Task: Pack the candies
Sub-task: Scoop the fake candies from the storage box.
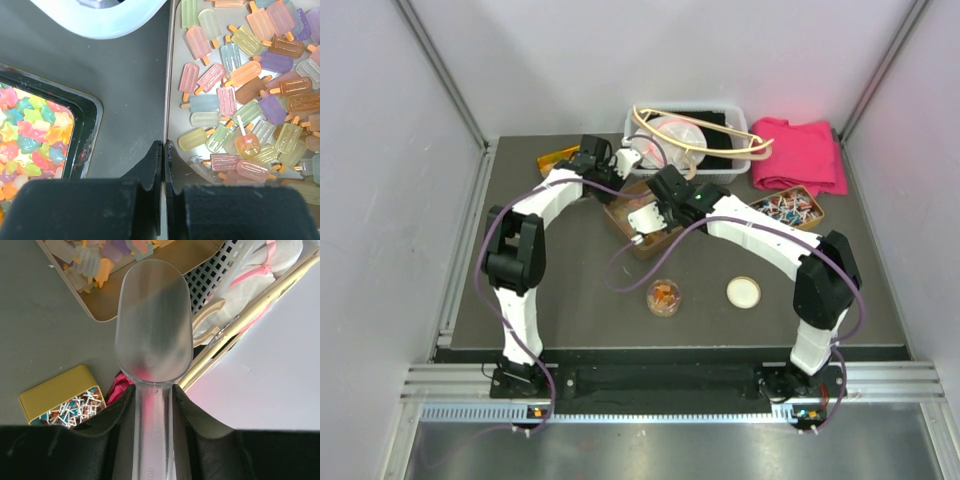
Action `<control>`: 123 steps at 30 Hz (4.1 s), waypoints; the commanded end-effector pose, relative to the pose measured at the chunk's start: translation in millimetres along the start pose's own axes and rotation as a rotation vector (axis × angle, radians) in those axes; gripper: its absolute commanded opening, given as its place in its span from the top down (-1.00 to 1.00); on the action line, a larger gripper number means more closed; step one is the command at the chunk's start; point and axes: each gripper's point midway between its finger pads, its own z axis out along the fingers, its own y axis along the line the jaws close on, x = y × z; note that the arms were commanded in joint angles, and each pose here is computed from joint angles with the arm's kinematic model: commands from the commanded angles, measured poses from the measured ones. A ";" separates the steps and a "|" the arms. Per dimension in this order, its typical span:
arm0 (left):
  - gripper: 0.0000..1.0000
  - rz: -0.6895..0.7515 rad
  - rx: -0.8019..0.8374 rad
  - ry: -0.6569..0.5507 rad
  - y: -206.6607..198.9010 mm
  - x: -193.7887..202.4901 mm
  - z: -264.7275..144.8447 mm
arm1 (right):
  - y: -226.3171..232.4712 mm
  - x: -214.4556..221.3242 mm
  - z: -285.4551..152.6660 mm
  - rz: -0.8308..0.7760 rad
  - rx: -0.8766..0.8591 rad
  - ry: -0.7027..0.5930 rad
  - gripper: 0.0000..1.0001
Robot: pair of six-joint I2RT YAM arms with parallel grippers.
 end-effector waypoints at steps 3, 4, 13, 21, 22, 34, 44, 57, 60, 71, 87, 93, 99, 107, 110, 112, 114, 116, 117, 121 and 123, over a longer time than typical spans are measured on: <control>1.00 0.073 -0.079 -0.178 11.1 -47.6 -29.7 | -29.0 8.3 -15.1 0.052 0.095 0.002 1.00; 1.00 0.077 -0.078 -0.182 9.7 -46.6 -31.3 | -31.4 8.0 -17.4 0.055 0.101 -0.001 1.00; 1.00 0.077 -0.036 -0.167 -7.4 -25.7 -33.3 | -33.5 12.5 -24.2 0.073 0.112 0.007 1.00; 1.00 0.120 -0.084 -0.216 -2.3 -36.3 -51.1 | -37.8 13.9 -26.7 0.078 0.122 0.013 1.00; 1.00 0.136 -0.097 -0.228 -0.6 -36.8 -50.8 | -37.7 13.5 -26.3 0.077 0.120 0.011 1.00; 1.00 0.258 -0.245 -0.268 19.2 -53.7 -60.8 | -38.1 15.2 -25.6 0.057 0.110 0.030 1.00; 1.00 0.322 -0.345 -0.266 18.5 -68.7 -74.7 | -31.4 -4.2 -10.9 -0.051 0.088 0.032 1.00; 1.00 0.355 -0.374 -0.285 0.7 -74.8 -84.2 | -14.2 -35.9 12.3 -0.128 0.030 0.009 1.00; 1.00 0.345 -0.365 -0.281 -4.9 -64.9 -83.7 | -9.1 -34.7 15.6 -0.140 0.019 0.020 1.00; 1.00 0.317 -0.315 -0.198 -20.1 -12.8 -59.9 | -36.9 -35.4 -13.7 -0.052 0.080 -0.016 1.00; 1.00 0.286 -0.280 -0.157 -24.2 12.6 -23.2 | -30.8 -19.3 -60.6 -0.016 0.063 -0.053 1.00; 1.00 0.256 -0.144 -0.142 -38.4 20.9 -1.0 | -31.2 -13.9 -73.6 0.019 0.074 -0.064 1.00; 1.00 0.190 -0.048 -0.129 -44.3 25.6 5.8 | -34.5 -8.3 -83.3 0.039 0.095 -0.058 1.00; 0.18 0.145 0.055 -0.142 -44.5 21.3 9.0 | -37.5 -4.8 -87.7 0.054 0.109 -0.055 1.00; 0.24 0.144 0.091 -0.133 -46.3 21.3 12.2 | -39.3 -4.9 -89.1 0.058 0.114 -0.058 1.00; 0.32 0.145 0.123 -0.122 -48.9 22.8 15.5 | -39.4 -4.6 -89.2 0.057 0.113 -0.056 1.00; 0.36 0.145 0.134 -0.124 -49.0 20.0 17.9 | -39.6 -4.5 -89.5 0.057 0.113 -0.056 1.00; 0.42 0.139 0.160 -0.107 -52.9 25.7 23.6 | -39.0 -4.0 -88.7 0.058 0.111 -0.054 1.00; 0.53 0.136 0.162 -0.107 -52.3 24.3 25.0 | -38.8 -4.3 -89.5 0.059 0.111 -0.056 1.00; 0.63 0.131 0.168 -0.092 -52.3 27.3 29.6 | -38.9 -4.3 -90.3 0.064 0.112 -0.058 1.00; 0.63 0.134 0.165 -0.088 -51.3 27.6 29.5 | -38.6 -4.2 -90.3 0.063 0.110 -0.057 1.00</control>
